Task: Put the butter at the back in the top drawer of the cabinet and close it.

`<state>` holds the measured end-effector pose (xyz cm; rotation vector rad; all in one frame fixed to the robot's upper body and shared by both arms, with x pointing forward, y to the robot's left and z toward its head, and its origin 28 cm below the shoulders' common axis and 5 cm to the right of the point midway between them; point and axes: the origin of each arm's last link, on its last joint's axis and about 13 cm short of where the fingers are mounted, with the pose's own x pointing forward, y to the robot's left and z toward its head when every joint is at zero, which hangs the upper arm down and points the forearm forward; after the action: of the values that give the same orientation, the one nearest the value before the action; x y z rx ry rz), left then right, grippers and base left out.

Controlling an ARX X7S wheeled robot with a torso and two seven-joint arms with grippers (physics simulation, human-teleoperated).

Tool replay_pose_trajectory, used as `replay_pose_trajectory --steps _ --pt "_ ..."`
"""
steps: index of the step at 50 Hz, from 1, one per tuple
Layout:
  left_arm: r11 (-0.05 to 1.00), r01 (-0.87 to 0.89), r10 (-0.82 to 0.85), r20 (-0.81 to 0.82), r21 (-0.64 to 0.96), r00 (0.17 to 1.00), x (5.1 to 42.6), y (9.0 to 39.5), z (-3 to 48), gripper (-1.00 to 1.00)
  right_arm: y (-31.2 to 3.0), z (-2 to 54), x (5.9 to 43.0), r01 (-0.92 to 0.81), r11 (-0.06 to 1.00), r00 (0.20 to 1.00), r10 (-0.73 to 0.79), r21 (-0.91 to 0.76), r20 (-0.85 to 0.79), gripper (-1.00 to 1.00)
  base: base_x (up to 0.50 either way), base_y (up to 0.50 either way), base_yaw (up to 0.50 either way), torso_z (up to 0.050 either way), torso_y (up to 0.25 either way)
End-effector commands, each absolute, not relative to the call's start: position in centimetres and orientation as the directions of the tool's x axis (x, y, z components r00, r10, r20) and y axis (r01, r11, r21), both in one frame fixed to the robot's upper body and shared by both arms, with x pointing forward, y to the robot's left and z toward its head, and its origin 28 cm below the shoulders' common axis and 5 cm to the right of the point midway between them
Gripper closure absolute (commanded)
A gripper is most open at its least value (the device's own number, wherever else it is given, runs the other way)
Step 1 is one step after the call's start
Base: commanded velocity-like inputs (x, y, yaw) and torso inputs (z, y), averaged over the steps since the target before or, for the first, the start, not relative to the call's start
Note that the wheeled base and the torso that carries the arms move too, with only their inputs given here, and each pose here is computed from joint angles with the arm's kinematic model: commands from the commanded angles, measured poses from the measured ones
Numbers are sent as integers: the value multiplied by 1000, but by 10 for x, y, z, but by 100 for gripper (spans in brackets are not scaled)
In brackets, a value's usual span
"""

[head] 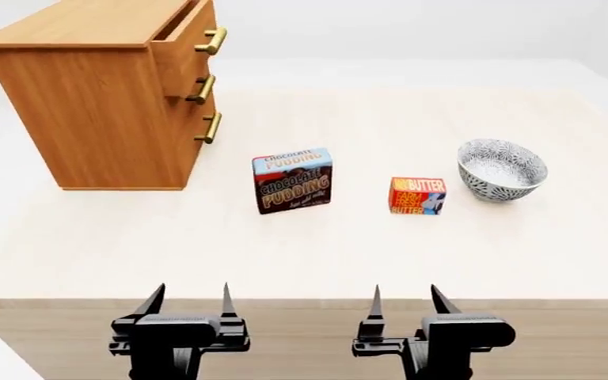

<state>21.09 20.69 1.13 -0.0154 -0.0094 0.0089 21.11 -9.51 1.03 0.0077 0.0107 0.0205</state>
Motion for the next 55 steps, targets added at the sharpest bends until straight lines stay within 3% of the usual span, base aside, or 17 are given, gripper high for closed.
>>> replay_pose_trajectory --steps 1,11,44,55 --pt "1000 -13 13 -2 -15 1000 211 207 11 -100 -96 10 211 -11 1000 1000 12 11 -16 -100 0 0 0 50 -10" --pt "1000 -25 25 -13 -7 1000 210 208 17 -100 -96 20 205 -17 1000 1000 17 11 1 -100 0 0 0 50 -10" --pt "998 61 -60 163 -1 985 191 211 131 -100 -98 119 190 -59 996 989 67 -61 132 -100 0 0 0 50 -2" --pt "998 60 -63 208 18 976 180 211 137 -100 -97 133 182 -56 996 982 68 -72 178 -100 0 0 0 0 0"
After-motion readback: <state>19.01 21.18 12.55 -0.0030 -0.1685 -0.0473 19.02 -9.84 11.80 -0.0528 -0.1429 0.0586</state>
